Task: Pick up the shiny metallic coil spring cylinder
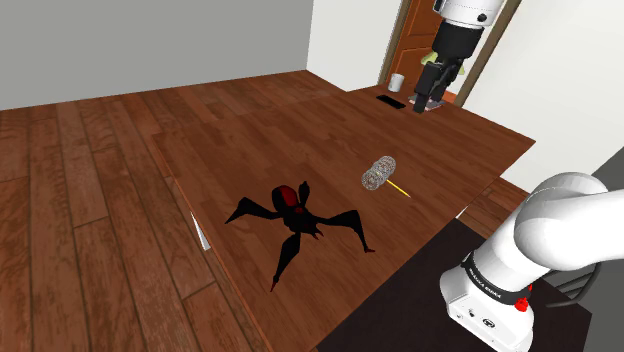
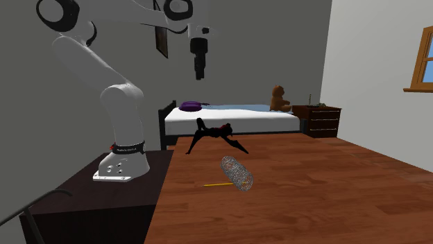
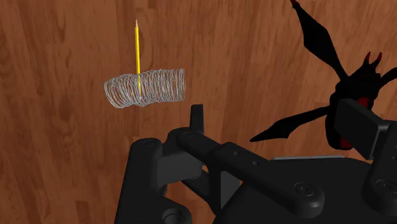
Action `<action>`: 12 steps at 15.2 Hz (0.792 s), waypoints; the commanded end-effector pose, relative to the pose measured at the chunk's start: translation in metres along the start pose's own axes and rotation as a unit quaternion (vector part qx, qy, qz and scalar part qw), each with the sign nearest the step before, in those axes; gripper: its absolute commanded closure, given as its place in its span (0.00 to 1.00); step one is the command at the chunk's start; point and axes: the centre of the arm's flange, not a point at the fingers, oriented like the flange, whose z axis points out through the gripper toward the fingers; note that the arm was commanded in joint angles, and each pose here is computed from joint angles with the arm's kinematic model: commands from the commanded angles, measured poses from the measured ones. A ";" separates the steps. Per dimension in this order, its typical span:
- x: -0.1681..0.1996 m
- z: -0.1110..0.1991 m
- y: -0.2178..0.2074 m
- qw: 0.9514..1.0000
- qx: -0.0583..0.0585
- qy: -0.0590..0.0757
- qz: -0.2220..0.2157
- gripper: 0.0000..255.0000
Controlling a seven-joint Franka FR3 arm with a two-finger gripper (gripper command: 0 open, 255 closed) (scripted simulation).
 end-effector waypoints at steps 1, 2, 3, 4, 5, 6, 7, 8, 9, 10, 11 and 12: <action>0.000 0.000 0.000 1.000 0.000 0.000 0.000 0.00; 0.000 0.013 0.001 1.000 -0.011 -0.002 -0.023 0.00; 0.001 0.025 0.002 0.999 -0.022 -0.003 -0.046 0.00; 0.001 0.038 0.003 0.997 -0.034 -0.005 -0.069 0.00; 0.001 0.050 0.005 0.995 -0.045 -0.007 -0.092 0.00; 0.002 0.062 0.007 0.992 -0.056 -0.008 -0.115 0.00; 0.002 0.075 0.009 0.988 -0.067 -0.010 -0.138 0.00; 0.003 0.087 0.011 0.984 -0.078 -0.012 -0.161 0.00; 0.003 0.099 0.014 0.979 -0.089 -0.013 -0.184 0.00; 0.004 0.112 0.016 0.973 -0.100 -0.015 -0.206 0.00; 0.005 0.124 0.020 0.967 -0.111 -0.016 -0.229 0.00; 0.006 0.136 0.023 0.960 -0.122 -0.018 -0.251 0.00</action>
